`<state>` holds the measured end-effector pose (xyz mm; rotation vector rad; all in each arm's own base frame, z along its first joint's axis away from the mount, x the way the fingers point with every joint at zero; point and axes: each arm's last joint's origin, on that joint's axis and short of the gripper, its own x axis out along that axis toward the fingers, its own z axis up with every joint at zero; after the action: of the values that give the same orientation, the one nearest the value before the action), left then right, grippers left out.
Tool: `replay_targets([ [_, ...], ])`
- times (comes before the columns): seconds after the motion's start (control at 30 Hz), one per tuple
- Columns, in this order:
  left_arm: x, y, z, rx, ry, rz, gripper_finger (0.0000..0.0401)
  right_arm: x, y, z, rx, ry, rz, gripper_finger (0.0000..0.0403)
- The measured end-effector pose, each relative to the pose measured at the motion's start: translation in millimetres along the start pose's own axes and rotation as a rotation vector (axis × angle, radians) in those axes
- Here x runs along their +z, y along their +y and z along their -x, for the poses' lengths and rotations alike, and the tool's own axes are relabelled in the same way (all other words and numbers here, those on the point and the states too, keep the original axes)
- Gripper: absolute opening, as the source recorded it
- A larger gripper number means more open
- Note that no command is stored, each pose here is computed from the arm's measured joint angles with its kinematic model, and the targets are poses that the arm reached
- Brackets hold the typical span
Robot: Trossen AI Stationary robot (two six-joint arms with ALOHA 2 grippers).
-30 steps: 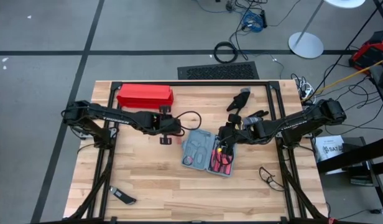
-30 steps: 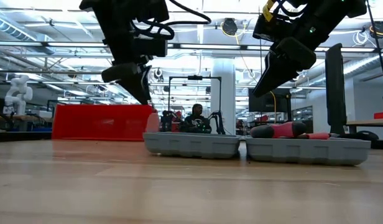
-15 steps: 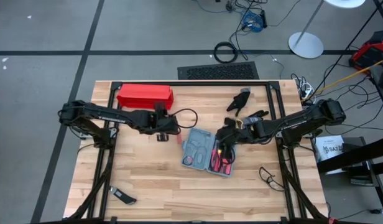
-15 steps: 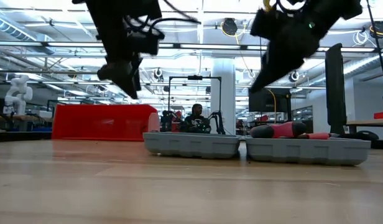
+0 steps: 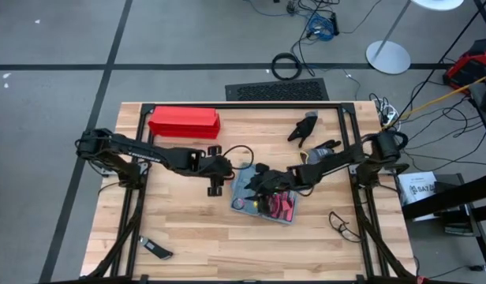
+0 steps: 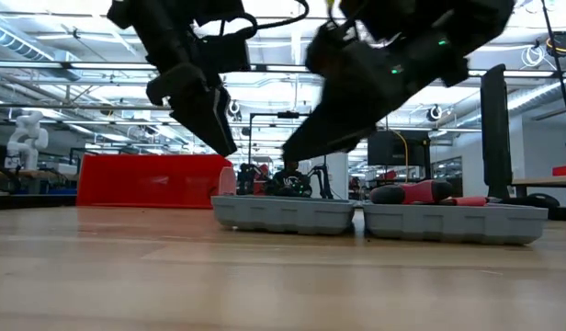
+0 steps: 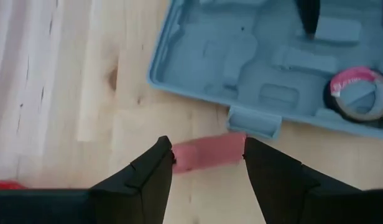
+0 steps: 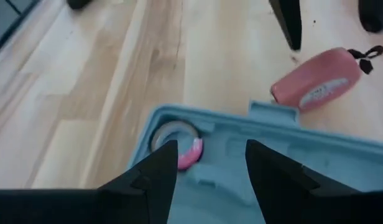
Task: Prefit tool cases
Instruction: Remove the black electrical tape from the gray pre-fit tool case
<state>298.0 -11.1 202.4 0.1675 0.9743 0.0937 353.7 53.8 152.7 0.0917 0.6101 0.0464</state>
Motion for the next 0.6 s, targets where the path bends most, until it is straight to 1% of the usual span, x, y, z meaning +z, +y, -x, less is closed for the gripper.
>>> replay_targets([
  [0.07, -5.5, -3.0, -3.8, -0.004, -0.003, 0.006, 0.0203, 4.2, 2.0, -12.7, 0.005, 0.007, 0.006, 0.0185],
  [0.17, -10.5, -6.1, -7.9, -0.007, -0.022, 0.023, 0.0203, 5.0, 3.9, -29.6, 0.0, 0.07, 0.019, 0.0185],
  [0.23, -15.9, -7.5, -10.2, -0.008, -0.007, 0.032, 0.0203, 4.1, 4.1, -37.9, -0.009, 0.121, 0.023, 0.0185],
  [0.4, -19.4, -8.9, -11.8, -0.006, -0.002, 0.041, 0.0203, 3.0, 4.6, -51.8, -0.023, 0.2, 0.019, 0.0182],
  [0.5, -18.2, -8.8, -11.9, -0.006, -0.015, 0.043, 0.0203, 3.5, 3.7, -52.9, -0.029, 0.222, 0.002, 0.0156],
  [0.6, -16.1, -8.8, -11.8, -0.006, -0.037, 0.04, 0.0203, 1.9, 2.5, -52.3, -0.029, 0.247, -0.001, 0.0097],
])
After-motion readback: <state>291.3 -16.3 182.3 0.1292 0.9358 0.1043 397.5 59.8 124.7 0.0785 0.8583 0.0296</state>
